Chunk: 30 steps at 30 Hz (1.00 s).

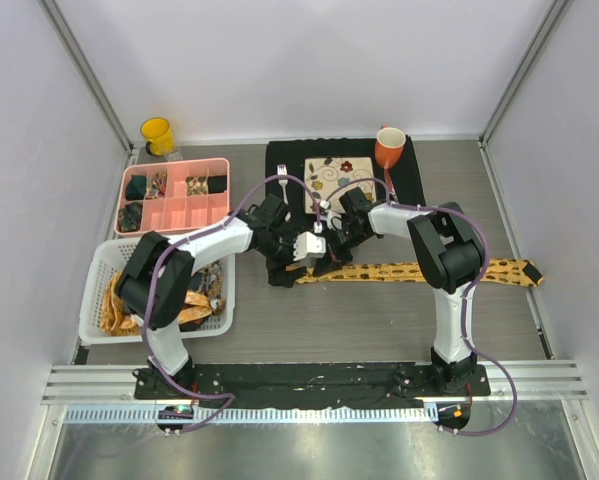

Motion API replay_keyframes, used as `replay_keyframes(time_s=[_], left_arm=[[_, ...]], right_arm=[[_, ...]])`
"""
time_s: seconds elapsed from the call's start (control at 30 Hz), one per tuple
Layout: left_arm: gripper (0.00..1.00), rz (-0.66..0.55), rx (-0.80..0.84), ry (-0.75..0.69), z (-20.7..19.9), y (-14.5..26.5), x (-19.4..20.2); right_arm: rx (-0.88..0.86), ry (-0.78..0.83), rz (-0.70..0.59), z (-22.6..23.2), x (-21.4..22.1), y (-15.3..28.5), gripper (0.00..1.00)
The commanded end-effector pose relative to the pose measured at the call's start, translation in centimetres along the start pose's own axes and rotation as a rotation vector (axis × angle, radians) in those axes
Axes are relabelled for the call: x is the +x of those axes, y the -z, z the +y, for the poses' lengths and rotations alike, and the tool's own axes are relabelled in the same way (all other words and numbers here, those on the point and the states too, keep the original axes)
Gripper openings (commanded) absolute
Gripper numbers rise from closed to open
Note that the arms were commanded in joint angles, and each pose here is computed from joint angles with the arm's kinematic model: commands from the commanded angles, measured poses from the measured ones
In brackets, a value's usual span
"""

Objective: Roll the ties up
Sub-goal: Roll the tie at the center of the board.

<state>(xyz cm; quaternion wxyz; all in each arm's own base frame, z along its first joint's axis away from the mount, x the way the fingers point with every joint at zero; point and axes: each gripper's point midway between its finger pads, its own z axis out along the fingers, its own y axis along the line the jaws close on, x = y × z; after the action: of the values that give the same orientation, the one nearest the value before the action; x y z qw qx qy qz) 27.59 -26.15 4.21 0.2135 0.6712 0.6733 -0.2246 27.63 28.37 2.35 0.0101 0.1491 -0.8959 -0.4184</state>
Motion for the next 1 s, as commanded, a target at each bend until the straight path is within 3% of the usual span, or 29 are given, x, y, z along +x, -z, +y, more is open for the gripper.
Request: replay_keyframes(time_s=[0.0,0.2,0.4,0.47,0.57,0.67,0.83,0.97], left_arm=[[0.83,-0.032,-0.023,-0.041,0.7,-1.5,-2.7],[0.7,0.013,-0.018,-0.056,1.1,-2.9,-2.4],[0.47,0.046,-0.001,-0.067,0.8,-2.9,-1.6],[0.48,0.052,0.002,-0.064,0.7,-2.7,-1.5],[0.65,0.061,-0.004,-0.062,0.6,-2.1,-1.0],[0.7,0.054,-0.013,-0.058,0.8,-0.6,-0.3],[0.67,0.045,-0.004,-0.044,0.7,1.1,1.0],[0.55,-0.01,0.02,-0.05,0.3,0.8,0.1]], right_arm=[[-0.042,0.047,-0.043,1.9,-1.8,0.9,0.01],[-0.056,0.059,-0.047,2.4,-1.8,1.2,0.01],[-0.027,0.062,-0.037,1.6,-1.7,0.9,0.01],[0.001,0.065,-0.033,0.7,-1.6,0.7,0.01],[0.037,0.057,-0.01,-0.6,-1.1,0.2,0.01],[0.066,0.054,0.007,-1.6,-0.6,-0.1,0.01],[0.077,0.037,0.017,-2.4,-0.2,-0.2,0.01],[0.074,0.034,0.017,-2.4,-0.3,-0.3,0.01]])
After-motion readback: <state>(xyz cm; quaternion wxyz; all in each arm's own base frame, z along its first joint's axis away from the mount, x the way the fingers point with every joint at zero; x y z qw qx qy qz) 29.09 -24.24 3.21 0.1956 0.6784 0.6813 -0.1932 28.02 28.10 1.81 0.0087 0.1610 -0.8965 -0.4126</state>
